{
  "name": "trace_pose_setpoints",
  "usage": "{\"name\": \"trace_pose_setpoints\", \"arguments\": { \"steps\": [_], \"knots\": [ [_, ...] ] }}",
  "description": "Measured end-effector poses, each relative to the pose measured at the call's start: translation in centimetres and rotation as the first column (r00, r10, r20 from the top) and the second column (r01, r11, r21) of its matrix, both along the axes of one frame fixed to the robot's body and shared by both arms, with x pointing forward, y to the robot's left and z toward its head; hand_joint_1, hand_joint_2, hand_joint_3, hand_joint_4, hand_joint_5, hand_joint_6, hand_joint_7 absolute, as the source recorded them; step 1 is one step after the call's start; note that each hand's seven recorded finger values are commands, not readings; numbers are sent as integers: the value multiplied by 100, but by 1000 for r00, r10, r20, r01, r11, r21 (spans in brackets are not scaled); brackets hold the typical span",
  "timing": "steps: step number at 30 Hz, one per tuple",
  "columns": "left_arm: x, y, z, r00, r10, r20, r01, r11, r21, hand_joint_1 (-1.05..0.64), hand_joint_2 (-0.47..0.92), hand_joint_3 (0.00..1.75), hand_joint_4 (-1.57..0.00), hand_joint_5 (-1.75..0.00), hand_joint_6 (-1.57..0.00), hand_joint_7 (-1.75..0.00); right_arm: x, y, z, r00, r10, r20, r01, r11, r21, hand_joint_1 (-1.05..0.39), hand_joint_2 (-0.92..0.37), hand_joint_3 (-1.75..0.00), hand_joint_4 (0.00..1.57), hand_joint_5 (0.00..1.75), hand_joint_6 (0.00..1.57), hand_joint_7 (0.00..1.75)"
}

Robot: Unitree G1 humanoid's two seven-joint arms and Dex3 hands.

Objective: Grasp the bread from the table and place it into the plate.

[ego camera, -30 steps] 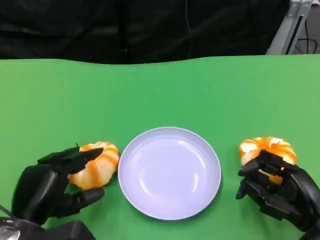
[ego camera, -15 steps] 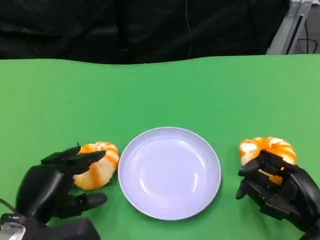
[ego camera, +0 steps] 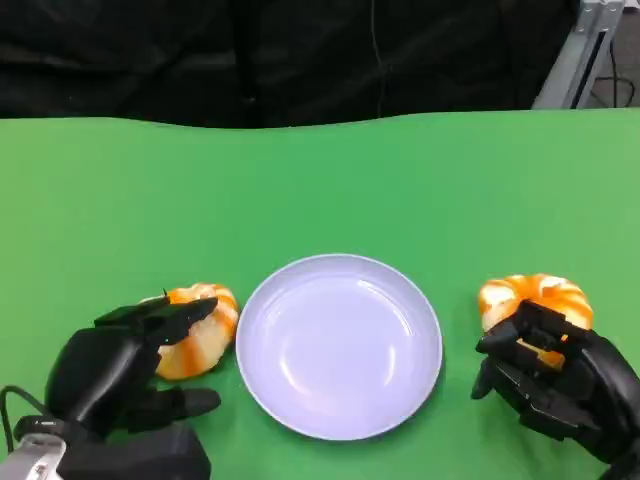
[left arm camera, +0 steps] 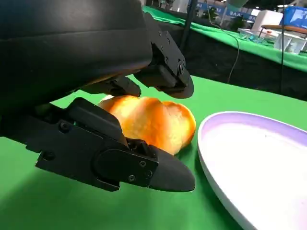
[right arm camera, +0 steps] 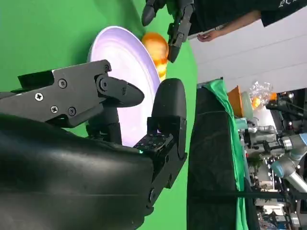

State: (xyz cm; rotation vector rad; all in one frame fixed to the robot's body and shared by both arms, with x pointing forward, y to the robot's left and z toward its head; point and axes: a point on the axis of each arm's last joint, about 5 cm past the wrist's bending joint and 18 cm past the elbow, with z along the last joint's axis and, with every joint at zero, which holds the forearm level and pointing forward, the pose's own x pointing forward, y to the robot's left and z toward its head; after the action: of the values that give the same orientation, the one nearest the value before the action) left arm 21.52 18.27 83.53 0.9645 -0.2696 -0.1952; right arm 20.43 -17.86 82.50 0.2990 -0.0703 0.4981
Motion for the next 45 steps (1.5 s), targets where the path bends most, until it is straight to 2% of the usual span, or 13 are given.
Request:
{"name": "trace_pose_setpoints", "arguments": {
  "steps": [10,13,14,16,19,29,35,37,38,40,42,44,45],
  "knots": [
    [79,-21,-49,999,11,-35,-10,1000,16,-81,92,16,-43,0,-45,0,-1,-4,0,1000,-3,0,3,1000,0,0,-84,-56,53,162,61,117],
    [108,-29,-57,999,11,-47,-10,1000,23,-68,92,15,-43,0,-44,0,-1,-4,0,1000,-3,0,3,1000,0,-1,-84,-56,53,163,61,117],
    [115,-29,-57,999,13,-49,-11,1000,26,-50,92,11,-43,0,-44,0,-1,-4,0,1000,-3,0,3,1000,0,0,-84,-57,53,163,61,117],
    [127,-27,-57,998,14,-53,-12,999,32,-32,92,8,-43,0,-44,0,-1,-4,0,1000,-3,0,3,1000,0,0,-84,-57,53,163,61,117],
    [146,-26,-47,998,17,-53,-16,1000,27,-20,92,8,-43,0,-44,0,0,-4,3,1000,-3,2,3,1000,0,0,-84,-57,53,163,61,116],
    [154,-27,-45,997,12,-80,-12,1000,8,-7,92,19,-41,0,-45,0,1,-4,4,1000,-3,2,3,1000,0,0,-84,-57,53,164,61,118],
    [157,-28,-41,996,10,-86,-10,1000,4,-3,92,21,-47,-2,-50,-2,1,-4,5,1000,-4,2,4,1000,-1,-1,-84,-57,52,164,60,118],
    [158,-28,-40,996,13,-86,-13,1000,1,-3,92,22,-65,-12,-63,-8,1,-4,5,1000,-5,2,5,1000,-2,0,-84,-58,52,164,61,118],
    [157,-29,-39,997,11,-83,-11,1000,-2,-4,92,25,-63,-32,-70,-8,1,-4,5,1000,-5,2,5,1000,-2,1,-84,-58,52,164,61,118],
    [157,-30,-38,997,12,-75,-13,1000,-8,-5,92,30,-45,-93,-83,-8,1,-4,5,1000,-6,2,6,1000,-1,1,-84,-58,52,164,61,118],
    [158,-28,-37,998,20,-66,-21,1000,-17,-7,92,36,-42,-118,-90,-13,1,-4,5,1000,-6,2,6,1000,-1,0,-84,-58,53,164,61,118],
    [162,-27,-34,998,24,-61,-26,999,-28,-7,92,39,-41,-126,-92,-16,1,-4,5,1000,-6,2,6,1000,-1,0,-83,-58,53,164,61,118],
    [164,-28,-34,998,28,-59,-30,999,-35,-8,92,41,-41,-131,-89,-29,1,-4,5,1000,-6,2,6,1000,-1,1,-84,-58,53,164,61,118]
  ]
}}
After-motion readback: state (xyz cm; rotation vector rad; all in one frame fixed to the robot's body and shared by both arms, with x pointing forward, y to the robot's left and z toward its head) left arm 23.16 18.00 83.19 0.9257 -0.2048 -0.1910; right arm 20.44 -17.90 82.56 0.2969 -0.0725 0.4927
